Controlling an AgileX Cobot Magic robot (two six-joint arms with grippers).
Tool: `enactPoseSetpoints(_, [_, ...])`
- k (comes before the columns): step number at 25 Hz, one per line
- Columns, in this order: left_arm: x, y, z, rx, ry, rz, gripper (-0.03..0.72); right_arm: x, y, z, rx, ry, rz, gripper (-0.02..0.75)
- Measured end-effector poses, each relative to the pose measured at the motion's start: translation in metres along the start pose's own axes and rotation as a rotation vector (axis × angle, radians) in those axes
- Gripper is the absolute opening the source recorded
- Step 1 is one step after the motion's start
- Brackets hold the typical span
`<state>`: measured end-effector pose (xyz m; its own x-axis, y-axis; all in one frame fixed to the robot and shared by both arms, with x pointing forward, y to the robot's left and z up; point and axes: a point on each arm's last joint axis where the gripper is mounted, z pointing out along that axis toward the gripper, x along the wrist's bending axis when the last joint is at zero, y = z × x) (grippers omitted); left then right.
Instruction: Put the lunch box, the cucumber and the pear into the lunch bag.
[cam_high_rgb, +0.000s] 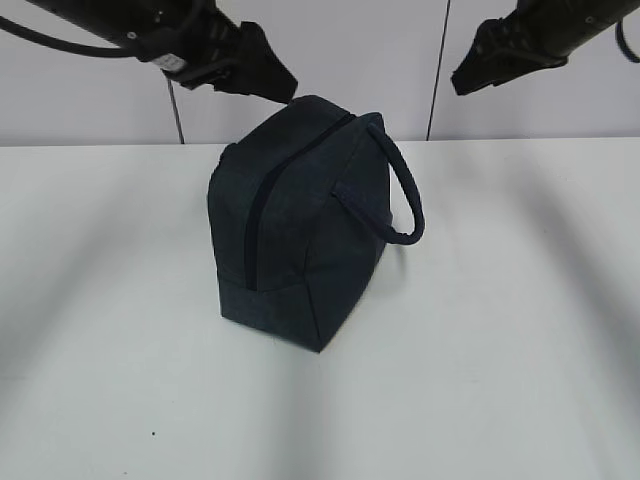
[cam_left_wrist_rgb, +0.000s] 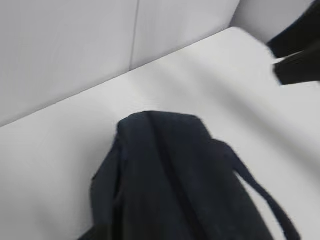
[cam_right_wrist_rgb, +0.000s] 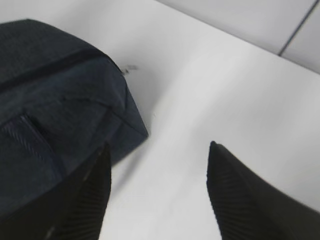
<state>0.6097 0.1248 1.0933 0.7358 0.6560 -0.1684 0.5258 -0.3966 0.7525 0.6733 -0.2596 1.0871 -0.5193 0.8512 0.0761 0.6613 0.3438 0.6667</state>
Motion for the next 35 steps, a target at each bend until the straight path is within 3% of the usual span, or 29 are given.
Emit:
enactPoseSetpoints(7, [0.005, -0.003, -0.046, 0.131, 0.284, -0.063, 0.432, 0.011, -0.009, -0.048, 0.182, -0.13, 0.117, 0.475])
enactPoseSetpoints(14, [0.006, -0.018, -0.078, 0.302, 0.468, -0.216, 0.432, 0.024, -0.012, -0.087, 0.225, -0.173, 0.161, 0.422])
enactPoseSetpoints(18, [-0.003, -0.019, -0.103, 0.331, 0.509, -0.236, 0.432, 0.036, -0.008, -0.116, 0.167, -0.196, 0.165, 0.411])
enactPoseSetpoints(25, [-0.034, -0.016, -0.158, 0.245, 0.508, -0.239, 0.432, 0.066, -0.01, -0.182, 0.028, -0.238, 0.16, 0.408])
enactPoseSetpoints(35, [-0.088, -0.038, -0.245, 0.052, 0.508, -0.238, 0.432, 0.125, -0.085, -0.248, -0.04, -0.257, 0.153, 0.407])
